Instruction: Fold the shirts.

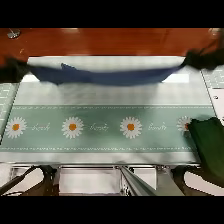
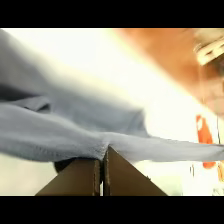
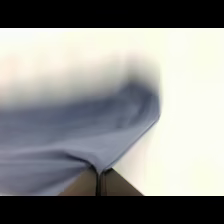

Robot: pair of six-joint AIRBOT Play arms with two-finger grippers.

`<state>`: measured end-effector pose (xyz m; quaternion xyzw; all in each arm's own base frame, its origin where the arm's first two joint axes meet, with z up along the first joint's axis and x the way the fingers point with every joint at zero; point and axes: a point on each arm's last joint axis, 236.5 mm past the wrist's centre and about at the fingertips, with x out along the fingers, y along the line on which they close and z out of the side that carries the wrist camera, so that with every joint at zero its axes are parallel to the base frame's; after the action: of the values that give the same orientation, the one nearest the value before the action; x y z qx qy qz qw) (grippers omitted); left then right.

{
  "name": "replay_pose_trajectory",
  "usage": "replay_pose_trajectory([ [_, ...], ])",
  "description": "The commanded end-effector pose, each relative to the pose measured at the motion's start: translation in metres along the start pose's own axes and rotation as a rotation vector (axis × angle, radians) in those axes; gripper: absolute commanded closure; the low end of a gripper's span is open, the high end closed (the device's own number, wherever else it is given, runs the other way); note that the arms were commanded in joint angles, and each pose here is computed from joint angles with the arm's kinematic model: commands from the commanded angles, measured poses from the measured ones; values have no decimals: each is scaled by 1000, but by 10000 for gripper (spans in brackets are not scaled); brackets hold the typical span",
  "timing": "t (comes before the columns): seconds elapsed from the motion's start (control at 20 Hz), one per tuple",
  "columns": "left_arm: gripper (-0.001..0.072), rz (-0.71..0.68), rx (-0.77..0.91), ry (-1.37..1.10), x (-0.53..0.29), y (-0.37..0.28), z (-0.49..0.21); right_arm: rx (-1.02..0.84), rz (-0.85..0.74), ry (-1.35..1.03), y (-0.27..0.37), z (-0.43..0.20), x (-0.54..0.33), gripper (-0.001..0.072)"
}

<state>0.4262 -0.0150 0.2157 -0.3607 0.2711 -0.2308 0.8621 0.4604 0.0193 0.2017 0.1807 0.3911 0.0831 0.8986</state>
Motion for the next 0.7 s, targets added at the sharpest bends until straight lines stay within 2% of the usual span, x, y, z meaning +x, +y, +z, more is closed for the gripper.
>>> replay_pose_trajectory([
  [0.0, 684, -64, 367, -245, -68, -147, 92, -196, -18, -413, 67, 108, -154, 682],
  [0.2, 684, 171, 661, -434, -158, -235, 113, -286, 1, -555, 113, 74, -267, 682],
  [0.45, 684, 511, 710, -610, -261, -267, 63, -330, -130, -703, 113, 11, -367, 682],
  [0.65, 684, 478, 763, -651, -301, -298, 6, -319, -230, -708, 98, -31, -404, 682],
])
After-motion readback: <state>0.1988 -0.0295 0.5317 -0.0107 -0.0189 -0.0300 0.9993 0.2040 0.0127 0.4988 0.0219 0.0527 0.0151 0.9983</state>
